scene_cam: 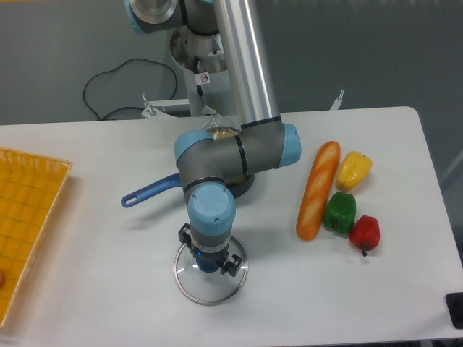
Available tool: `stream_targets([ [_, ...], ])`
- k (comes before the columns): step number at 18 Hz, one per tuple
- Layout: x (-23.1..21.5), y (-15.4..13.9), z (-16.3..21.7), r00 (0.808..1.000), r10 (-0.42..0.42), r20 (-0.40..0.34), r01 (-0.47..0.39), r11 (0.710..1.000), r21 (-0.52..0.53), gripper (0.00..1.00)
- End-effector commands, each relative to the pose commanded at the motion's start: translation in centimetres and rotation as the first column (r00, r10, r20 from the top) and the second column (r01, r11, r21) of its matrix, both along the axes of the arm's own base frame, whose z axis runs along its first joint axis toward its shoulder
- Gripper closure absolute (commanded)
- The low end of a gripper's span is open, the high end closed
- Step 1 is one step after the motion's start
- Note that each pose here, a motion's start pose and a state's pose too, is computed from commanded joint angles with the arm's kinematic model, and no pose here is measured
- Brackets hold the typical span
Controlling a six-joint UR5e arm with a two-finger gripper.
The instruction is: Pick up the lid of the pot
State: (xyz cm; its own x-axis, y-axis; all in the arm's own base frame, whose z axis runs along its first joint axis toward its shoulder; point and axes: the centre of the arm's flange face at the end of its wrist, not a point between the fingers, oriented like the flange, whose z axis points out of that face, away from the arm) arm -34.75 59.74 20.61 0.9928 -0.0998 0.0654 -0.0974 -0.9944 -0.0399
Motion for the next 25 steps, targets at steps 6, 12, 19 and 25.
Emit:
stream_targets([
  [6,-0.1,-0.1,0.1,1.000,-0.002,-0.001,0.002,1.000,0.001,0.38],
  [12,-0.1,0.0,0.1,1.000,-0.002,-0.002,0.002,1.000,0.002,0.52],
  [19,0.1,-0.1,0.7,1.000,-0.005,-0.007,0.005,1.000,0.006,0.61],
  [25,0.1,-0.4,2.2,1.000,-0.005,-0.021,0.005,1.000,0.010,0.62],
])
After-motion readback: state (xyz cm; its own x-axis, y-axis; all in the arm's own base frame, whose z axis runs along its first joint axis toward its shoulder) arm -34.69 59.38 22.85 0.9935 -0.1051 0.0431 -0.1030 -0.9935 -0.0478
